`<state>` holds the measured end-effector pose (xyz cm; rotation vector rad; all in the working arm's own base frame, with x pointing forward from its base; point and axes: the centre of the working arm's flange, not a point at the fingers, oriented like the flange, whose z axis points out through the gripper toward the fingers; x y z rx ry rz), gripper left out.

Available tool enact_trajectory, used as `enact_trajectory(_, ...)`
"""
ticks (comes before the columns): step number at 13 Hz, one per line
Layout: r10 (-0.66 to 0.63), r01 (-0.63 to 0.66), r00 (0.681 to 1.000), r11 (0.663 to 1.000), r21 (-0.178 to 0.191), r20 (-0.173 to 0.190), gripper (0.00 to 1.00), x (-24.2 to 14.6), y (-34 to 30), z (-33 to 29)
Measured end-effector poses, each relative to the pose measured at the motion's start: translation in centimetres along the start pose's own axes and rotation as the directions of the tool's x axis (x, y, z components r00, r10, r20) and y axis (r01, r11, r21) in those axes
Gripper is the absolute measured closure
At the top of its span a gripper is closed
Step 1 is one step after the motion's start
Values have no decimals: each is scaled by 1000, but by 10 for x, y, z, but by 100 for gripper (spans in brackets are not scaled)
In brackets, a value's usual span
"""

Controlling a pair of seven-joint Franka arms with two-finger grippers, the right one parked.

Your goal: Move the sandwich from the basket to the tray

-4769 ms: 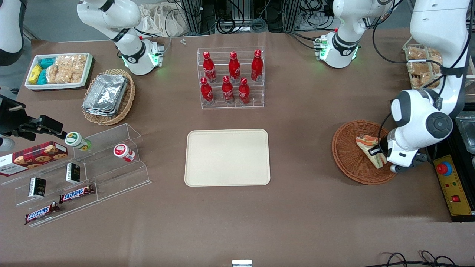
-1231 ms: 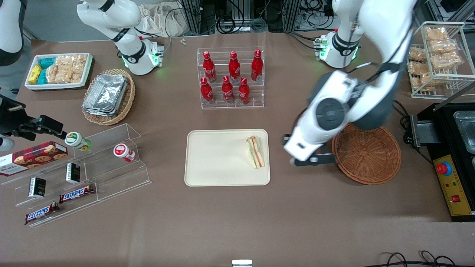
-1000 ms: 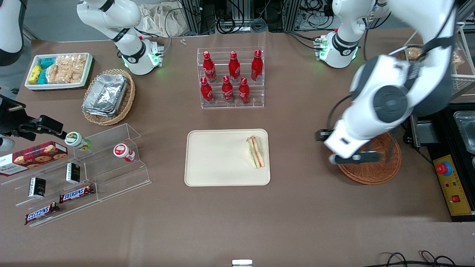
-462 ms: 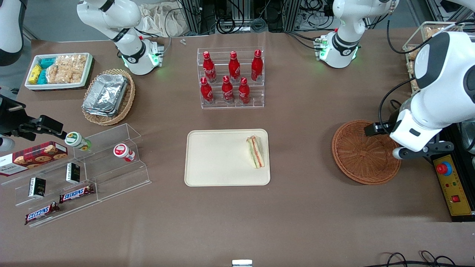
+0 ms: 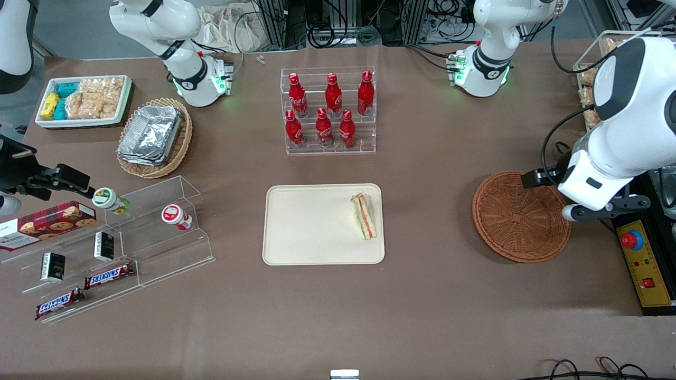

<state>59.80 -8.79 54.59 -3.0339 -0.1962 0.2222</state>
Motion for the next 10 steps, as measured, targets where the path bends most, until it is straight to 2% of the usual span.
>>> enact_trajectory(5,24,-24,1000,1000,-2,-17,0,4,-34,-8)
enact_trajectory(7,30,-31,999,999,-29,-18,0,8,-51,-8)
enact_trajectory(10,55,-56,998,998,-32,-31,0,11,-58,-10)
